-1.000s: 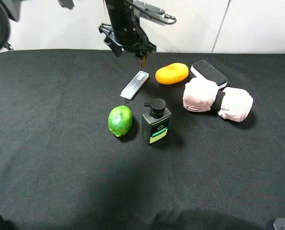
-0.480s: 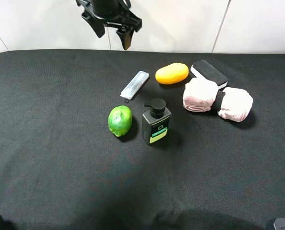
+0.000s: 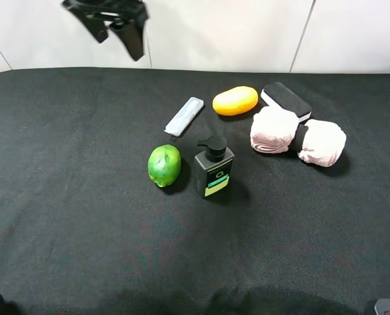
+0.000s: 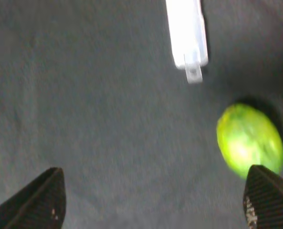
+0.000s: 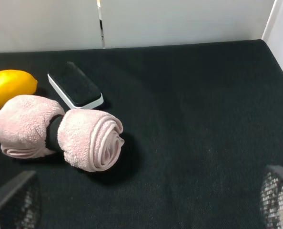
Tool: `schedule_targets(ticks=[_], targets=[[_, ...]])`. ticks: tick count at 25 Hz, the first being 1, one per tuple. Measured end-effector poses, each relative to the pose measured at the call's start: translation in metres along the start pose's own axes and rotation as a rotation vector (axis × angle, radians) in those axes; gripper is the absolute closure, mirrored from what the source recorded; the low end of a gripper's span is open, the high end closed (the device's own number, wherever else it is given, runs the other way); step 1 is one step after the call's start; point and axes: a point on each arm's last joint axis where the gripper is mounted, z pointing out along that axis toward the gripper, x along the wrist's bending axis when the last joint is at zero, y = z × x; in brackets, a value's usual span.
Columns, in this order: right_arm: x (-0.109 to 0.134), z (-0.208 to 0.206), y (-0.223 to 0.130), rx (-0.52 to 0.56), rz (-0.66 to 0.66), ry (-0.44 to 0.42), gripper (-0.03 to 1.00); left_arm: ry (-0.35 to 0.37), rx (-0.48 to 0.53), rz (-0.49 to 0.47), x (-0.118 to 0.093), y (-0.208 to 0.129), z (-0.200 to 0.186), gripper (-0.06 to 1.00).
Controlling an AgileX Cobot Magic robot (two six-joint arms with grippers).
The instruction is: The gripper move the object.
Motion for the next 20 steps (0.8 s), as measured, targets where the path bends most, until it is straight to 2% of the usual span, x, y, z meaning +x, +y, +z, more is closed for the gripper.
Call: schedule_targets(ticks=[5, 13, 20], targets=[[0.0, 0.0, 0.0, 0.0, 0.0, 0.0, 0.27, -0.009, -0.017, 0.0, 0.001, -0.049, -0.015, 0.15], [0.0, 0.0, 0.0, 0.0, 0.0, 0.0, 0.27, 0.062, -0.124, 0.012, -0.015, -0.14, -0.046, 0.15], [0.0, 0.0, 0.0, 0.0, 0.0, 0.0, 0.27, 0.087, -0.203, 0.009, -0.037, -0.228, -0.048, 0.15]])
